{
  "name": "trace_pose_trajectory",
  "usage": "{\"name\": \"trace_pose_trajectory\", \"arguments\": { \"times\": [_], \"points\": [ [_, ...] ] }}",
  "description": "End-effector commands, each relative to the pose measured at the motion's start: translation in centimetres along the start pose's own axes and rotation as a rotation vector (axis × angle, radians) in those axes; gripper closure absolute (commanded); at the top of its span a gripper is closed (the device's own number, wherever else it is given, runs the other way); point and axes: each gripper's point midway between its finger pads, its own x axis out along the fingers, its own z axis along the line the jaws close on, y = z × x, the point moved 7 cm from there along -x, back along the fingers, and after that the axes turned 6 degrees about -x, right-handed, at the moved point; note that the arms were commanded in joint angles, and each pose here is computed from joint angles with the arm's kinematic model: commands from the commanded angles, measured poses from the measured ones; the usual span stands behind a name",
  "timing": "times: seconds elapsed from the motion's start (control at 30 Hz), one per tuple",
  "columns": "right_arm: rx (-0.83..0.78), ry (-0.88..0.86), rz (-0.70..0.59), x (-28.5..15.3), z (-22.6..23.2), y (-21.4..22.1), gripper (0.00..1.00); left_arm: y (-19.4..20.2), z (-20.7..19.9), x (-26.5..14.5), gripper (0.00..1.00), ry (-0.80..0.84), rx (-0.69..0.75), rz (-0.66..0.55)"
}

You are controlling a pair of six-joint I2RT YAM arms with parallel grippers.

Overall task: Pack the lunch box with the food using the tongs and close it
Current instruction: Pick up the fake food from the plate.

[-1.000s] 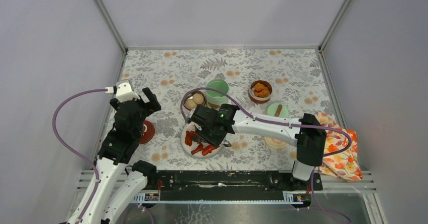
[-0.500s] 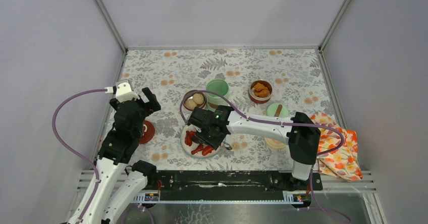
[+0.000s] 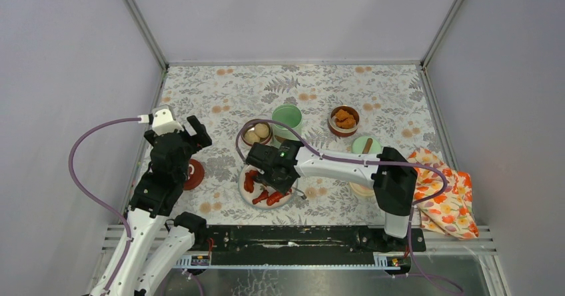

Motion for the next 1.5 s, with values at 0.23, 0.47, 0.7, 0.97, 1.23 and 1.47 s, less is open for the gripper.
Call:
{"name": "trace_pose_trajectory", "arguments": {
  "times": [0.23, 0.47, 0.7, 0.97, 1.23, 1.47],
  "points": [
    [0.003, 0.012, -0.120, -3.4, -0.2, -0.4, 0.86, -1.0, -0.3, 0.1, 0.02, 0.025, -0.033, -0.062],
    [0.007, 0.009, -0.164, -4.9, -0.4, -0.3, 0.91, -1.0, -0.3, 0.1, 0.01, 0.027, -0.034, -0.062],
    [0.013, 0.009, -0.193, -6.0, -0.5, -0.2, 0.96, -1.0, -0.3, 0.1, 0.02, 0.026, -0.035, -0.063],
    [0.026, 0.042, -0.262, -8.6, -1.3, -0.5, 0.99, -1.0, -0.3, 0.1, 0.02, 0.027, -0.037, -0.062],
    [0.067, 0.108, -0.360, -12.9, -3.9, -0.5, 1.00, -1.0, -0.3, 0.1, 0.01, 0.028, -0.037, -0.061],
    [0.134, 0.193, -0.435, -16.9, -7.7, 0.1, 1.00, -1.0, -0.3, 0.1, 0.01, 0.028, -0.037, -0.060]
  ]
}}
